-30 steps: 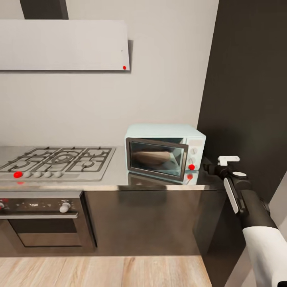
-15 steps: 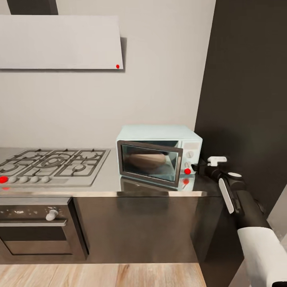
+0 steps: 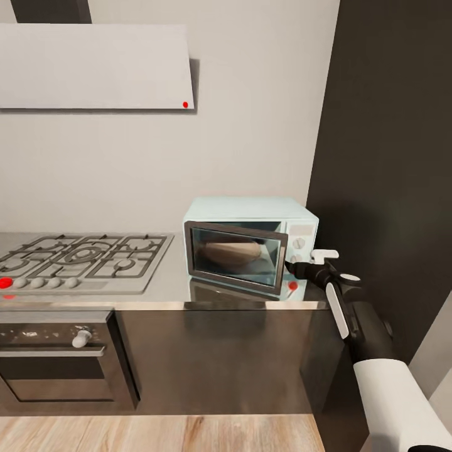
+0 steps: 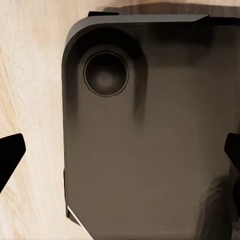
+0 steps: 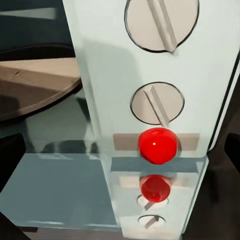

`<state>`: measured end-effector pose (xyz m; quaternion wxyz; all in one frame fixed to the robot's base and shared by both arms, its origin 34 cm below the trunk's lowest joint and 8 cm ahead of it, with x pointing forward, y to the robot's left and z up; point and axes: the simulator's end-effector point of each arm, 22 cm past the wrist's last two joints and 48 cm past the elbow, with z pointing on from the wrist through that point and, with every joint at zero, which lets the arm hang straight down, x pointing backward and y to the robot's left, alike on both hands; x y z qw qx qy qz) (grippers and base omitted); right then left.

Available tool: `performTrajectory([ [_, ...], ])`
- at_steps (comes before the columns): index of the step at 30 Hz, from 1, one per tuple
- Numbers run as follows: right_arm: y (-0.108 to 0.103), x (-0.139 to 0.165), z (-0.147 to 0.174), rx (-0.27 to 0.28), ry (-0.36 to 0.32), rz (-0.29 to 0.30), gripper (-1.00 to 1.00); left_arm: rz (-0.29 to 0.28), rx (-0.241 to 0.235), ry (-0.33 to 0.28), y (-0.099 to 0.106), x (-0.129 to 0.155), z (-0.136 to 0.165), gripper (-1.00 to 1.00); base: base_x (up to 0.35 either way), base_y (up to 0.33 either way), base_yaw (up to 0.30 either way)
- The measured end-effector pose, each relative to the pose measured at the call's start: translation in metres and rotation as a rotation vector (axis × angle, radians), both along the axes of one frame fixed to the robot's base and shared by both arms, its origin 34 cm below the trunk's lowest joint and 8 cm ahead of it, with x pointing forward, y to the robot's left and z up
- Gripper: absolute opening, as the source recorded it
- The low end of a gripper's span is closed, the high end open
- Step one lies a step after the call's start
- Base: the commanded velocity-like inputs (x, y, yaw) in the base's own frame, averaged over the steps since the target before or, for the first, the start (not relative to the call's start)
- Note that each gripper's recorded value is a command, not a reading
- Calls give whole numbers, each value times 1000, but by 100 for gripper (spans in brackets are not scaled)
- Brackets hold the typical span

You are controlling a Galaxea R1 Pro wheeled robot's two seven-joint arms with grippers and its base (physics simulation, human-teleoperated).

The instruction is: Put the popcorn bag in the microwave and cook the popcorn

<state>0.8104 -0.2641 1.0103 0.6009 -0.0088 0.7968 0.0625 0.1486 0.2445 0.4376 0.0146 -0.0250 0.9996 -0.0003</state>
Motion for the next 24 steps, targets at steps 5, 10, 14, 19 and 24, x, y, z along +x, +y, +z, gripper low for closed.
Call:
performTrajectory([
  [5,0,0,0,3,0,1,100,0,0,0,0,0,0,100,0,0,0],
  [10,2,0,-2,5,4,9,100,0,0,0,0,0,0,100,0,0,0],
  [14,4,-2,-4,19,0,60,100,0,0,0,0,0,0,100,0,0,0],
  [19,7,-4,-2,47,-6,97,100,-1,-2,2,-1,-1,0,100,0,0,0],
  [24,11,-6,0,73,-13,140,100,-1,-1,1,-1,0,0,100,-55,0,0],
])
